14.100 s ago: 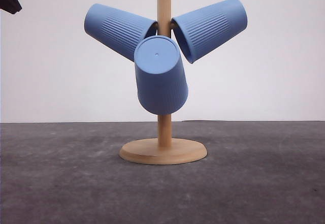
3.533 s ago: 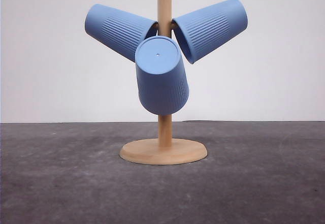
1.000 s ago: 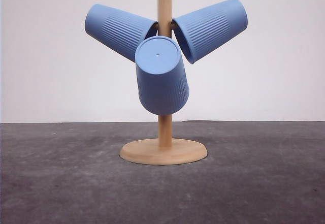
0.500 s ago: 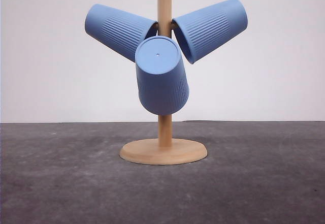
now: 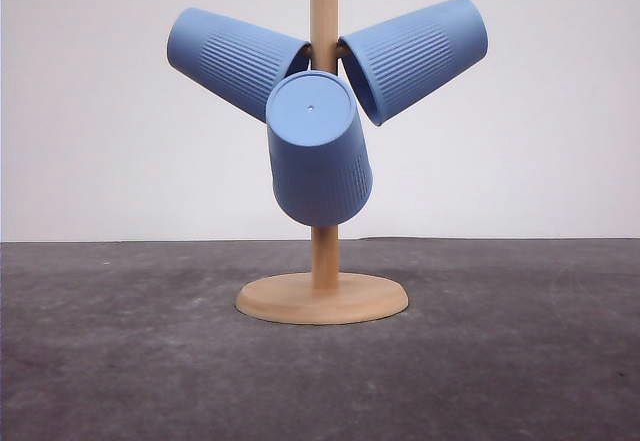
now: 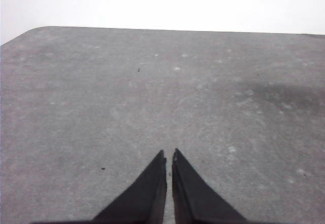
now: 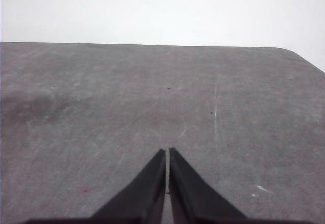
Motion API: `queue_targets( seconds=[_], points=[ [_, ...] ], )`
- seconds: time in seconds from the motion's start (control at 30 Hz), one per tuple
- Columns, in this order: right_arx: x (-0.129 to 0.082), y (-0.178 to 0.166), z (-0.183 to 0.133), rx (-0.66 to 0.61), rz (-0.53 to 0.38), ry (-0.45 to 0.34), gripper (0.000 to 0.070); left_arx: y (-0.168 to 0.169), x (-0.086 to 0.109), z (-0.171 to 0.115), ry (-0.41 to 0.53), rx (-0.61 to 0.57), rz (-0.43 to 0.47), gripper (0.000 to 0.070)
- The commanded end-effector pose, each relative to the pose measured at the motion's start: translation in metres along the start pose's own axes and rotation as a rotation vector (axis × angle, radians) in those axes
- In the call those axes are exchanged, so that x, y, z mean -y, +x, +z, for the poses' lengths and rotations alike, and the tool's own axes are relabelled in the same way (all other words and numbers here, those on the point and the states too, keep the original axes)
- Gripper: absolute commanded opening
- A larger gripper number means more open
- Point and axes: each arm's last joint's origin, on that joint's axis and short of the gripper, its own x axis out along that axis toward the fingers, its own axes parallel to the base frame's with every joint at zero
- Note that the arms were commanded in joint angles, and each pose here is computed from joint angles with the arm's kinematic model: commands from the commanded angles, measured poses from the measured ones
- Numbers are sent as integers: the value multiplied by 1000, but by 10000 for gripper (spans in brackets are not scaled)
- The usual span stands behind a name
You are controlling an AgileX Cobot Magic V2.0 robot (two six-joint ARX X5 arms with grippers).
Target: Place three cups
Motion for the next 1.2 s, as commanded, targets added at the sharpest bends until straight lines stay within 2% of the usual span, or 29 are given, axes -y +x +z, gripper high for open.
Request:
queue_targets(
  seconds=[0.0,1.17],
  points=[
    [0,0,1,10,0,13,6,1,0,-5,7,-17,6,0],
    [0,0,1,10,0,13,6,1,0,-5,7,-17,6,0]
  ],
)
